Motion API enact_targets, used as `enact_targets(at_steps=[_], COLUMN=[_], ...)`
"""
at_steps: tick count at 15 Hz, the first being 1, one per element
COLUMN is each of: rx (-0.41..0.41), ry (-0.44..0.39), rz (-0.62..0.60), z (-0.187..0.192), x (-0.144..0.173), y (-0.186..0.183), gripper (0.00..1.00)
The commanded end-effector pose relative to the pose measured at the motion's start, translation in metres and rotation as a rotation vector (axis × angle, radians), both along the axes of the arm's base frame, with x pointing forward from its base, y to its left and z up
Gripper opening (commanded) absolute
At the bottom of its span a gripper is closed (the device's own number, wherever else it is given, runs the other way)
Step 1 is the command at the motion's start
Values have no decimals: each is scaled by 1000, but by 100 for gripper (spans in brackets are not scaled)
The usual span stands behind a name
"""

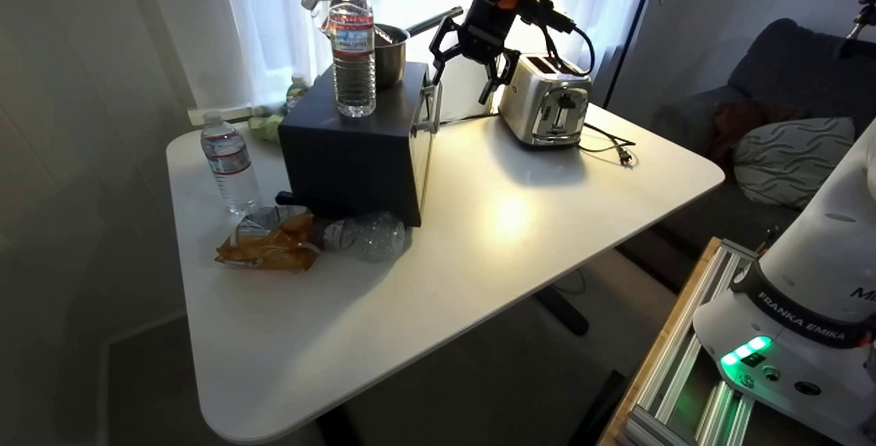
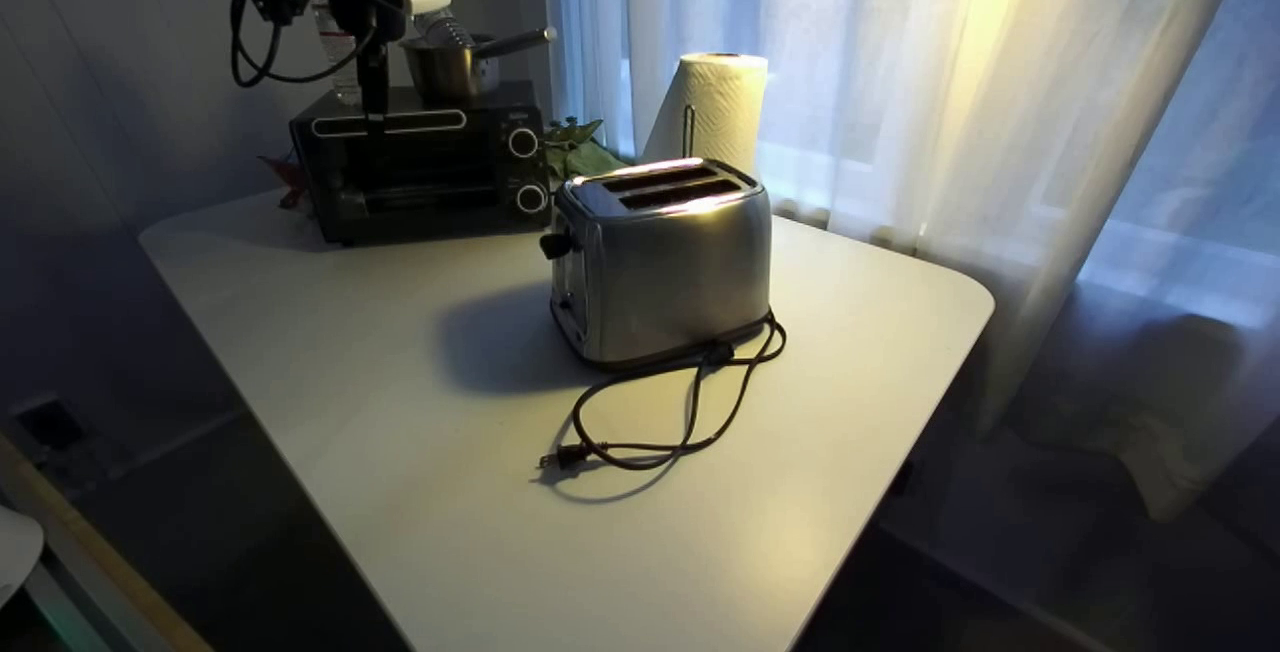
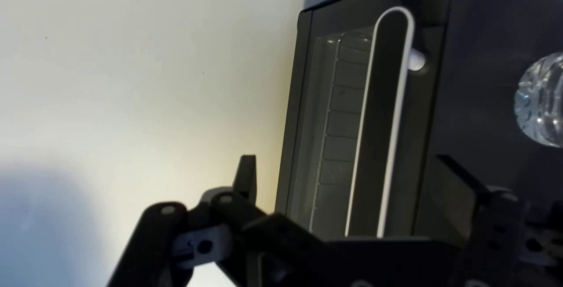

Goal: Open the microwave door

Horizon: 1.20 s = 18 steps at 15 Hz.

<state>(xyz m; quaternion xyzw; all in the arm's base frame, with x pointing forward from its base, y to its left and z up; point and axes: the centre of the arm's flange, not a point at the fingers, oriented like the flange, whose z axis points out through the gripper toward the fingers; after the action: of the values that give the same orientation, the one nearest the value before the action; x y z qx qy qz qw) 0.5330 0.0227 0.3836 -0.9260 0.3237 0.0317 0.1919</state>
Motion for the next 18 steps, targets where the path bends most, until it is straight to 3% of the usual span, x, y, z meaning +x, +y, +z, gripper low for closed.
enact_targets(at_steps=[1, 7, 18], rx=[39, 73, 3], ry=[-6, -7, 74], rz=[2, 20, -10], z=[-19, -31, -46], x=[18, 30, 23], y=[-9, -13, -39], gripper=[100, 100, 100])
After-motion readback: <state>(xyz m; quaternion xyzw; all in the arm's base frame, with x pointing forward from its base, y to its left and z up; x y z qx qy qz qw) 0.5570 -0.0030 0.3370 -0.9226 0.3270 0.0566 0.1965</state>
